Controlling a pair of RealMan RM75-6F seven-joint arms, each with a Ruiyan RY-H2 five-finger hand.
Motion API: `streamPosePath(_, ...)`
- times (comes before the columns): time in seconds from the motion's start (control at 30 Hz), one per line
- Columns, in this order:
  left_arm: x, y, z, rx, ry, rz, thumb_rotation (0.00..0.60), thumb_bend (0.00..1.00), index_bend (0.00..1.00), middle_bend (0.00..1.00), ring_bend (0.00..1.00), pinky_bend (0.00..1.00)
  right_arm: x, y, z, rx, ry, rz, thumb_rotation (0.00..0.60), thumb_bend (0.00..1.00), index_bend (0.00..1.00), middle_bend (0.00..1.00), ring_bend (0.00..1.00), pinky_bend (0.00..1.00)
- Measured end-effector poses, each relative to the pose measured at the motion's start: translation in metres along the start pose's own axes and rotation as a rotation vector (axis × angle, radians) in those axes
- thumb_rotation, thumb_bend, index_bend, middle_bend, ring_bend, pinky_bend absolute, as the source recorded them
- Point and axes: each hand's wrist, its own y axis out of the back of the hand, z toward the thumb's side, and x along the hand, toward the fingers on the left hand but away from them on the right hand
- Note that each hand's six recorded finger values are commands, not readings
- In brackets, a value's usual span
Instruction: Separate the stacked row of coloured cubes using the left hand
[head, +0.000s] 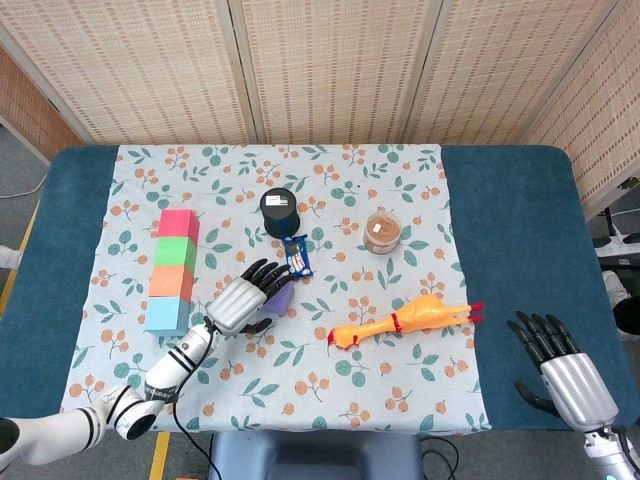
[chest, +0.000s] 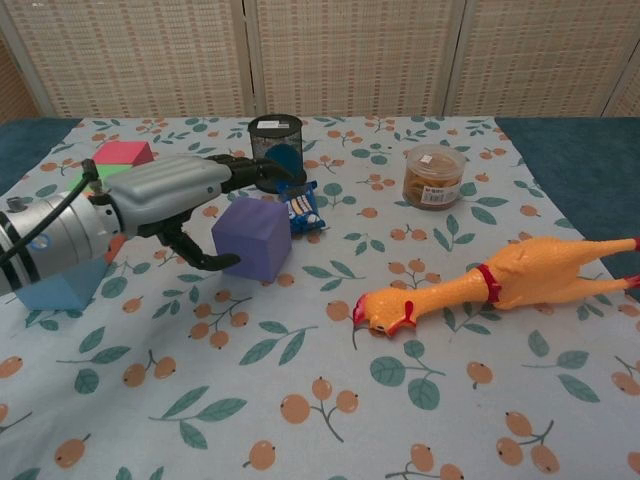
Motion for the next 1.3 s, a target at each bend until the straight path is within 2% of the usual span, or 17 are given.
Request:
streamPosePath(0.1, -0.02, 0.009, -0.004, 0.021, 0.006, 0.018, 0.6, 0.31, 0.0, 0.19, 0.17, 0.11, 0.002, 0.001, 0.002, -0.002, 0.009, -0.007, 0.6, 0.19, 0.0, 0.0, 0.0, 0.0)
streamPosePath(0.23, -0.062, 0.01, -0.016, 0.057, 0.036, 0.014, 0.6, 0.34, 0.0, 0.26, 0.23, 0.12, 0.005, 0.0, 0.005, -0.004, 0.019, -0.002, 0.6, 0.19, 0.0, 0.0, 0.0, 0.0)
streamPosePath(0.4, -0.086, -0.008, -0.022, 0.053, 0.062, -0.054, 0.6, 0.35, 0.0, 0.26, 0.24, 0.12, 0.008, 0.002, 0.009, -0.003, 0.034, -0.011, 0.6, 0.19, 0.0, 0.0, 0.0, 0.0)
streamPosePath(0.6, -0.089, -0.023, -0.03, 0.099, 0.083, -0.073, 0.6, 0.35, 0.0, 0.27, 0.24, 0.11, 0.01, 0.001, 0.01, -0.008, 0.043, 0.0, 0.6, 0.19, 0.0, 0.0, 0.0, 0.0)
streamPosePath(0.77, -0.098, -0.024, -0.039, 0.169, 0.116, -0.055, 0.6, 0.35, 0.02, 0.3, 0.31, 0.13, 0.01, 0.002, 0.01, -0.018, 0.047, 0.006, 0.6, 0.19, 0.0, 0.0, 0.0, 0.0)
streamPosePath(0.97, -0.111, -0.025, -0.052, 0.227, 0.155, -0.065, 0.6, 0.35, 0.02, 0.32, 0.37, 0.13, 0.012, 0.002, 0.012, -0.025, 0.057, 0.014, 0.6, 0.19, 0.0, 0.0, 0.0, 0.0)
streamPosePath(1.13, -0.124, -0.031, -0.065, 0.222, 0.197, -0.101, 0.6, 0.35, 0.02, 0.32, 0.38, 0.13, 0.016, 0.004, 0.015, -0.035, 0.07, 0.017, 0.6, 0.19, 0.0, 0.0, 0.0, 0.0)
streamPosePath(1.3, -0.139, -0.029, -0.074, 0.238, 0.236, -0.085, 0.6, 0.35, 0.01, 0.33, 0.4, 0.15, 0.019, 0.005, 0.016, -0.04, 0.077, 0.018, 0.6, 0.19, 0.0, 0.0, 0.0, 0.0)
